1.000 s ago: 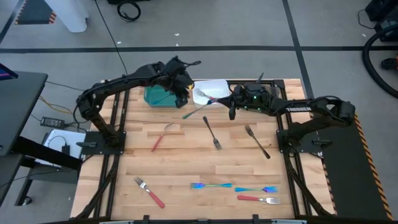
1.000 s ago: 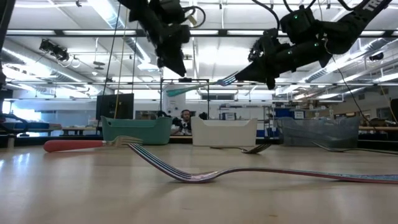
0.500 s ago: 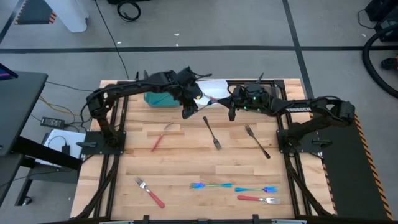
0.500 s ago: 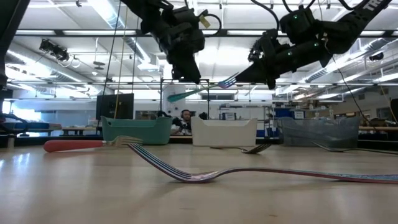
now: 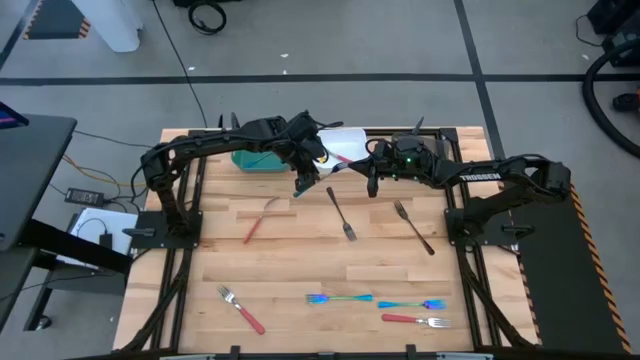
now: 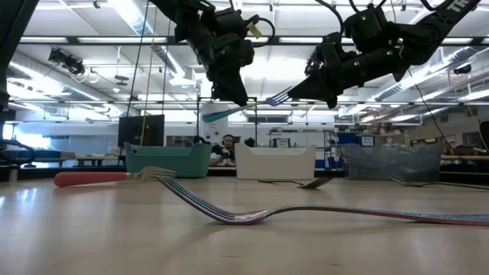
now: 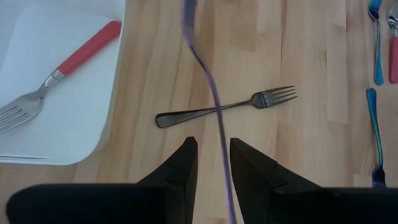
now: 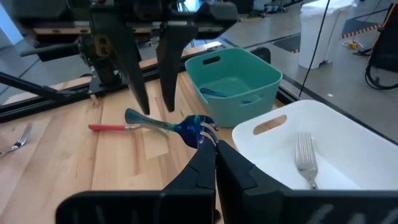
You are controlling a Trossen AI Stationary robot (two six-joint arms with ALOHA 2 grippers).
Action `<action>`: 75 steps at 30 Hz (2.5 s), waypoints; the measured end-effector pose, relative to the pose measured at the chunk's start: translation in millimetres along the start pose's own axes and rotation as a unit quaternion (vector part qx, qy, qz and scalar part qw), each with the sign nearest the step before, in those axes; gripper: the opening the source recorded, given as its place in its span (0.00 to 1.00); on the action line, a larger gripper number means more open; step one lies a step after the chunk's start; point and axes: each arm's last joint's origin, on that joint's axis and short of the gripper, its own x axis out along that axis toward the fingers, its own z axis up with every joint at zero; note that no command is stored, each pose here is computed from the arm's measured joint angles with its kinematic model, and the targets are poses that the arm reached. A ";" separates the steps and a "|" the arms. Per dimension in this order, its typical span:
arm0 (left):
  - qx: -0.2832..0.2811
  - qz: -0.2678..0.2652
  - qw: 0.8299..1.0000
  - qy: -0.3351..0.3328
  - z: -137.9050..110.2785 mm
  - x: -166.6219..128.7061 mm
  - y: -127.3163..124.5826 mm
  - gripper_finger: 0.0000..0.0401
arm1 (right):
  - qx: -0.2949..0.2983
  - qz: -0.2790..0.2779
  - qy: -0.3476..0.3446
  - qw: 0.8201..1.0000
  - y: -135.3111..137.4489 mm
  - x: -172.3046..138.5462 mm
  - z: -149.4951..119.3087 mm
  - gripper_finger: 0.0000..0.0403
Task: Sort silverware by color (type)
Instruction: Put the iridescent blue fork into the green bin
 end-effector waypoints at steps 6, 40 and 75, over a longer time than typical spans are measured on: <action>0.004 -0.004 1.000 0.000 0.4 0.9 -2.9 0.23 | -0.003 -0.020 -0.021 1.000 -0.8 0.0 4.0 0.01; 0.027 0.039 0.999 -0.006 2.1 0.2 0.7 0.00 | -0.026 -0.011 -0.058 0.998 5.6 0.4 10.9 0.19; -0.204 0.245 0.924 0.209 -76.5 -68.1 121.1 0.00 | -0.043 -0.096 0.014 0.994 -11.0 -2.1 -2.1 0.27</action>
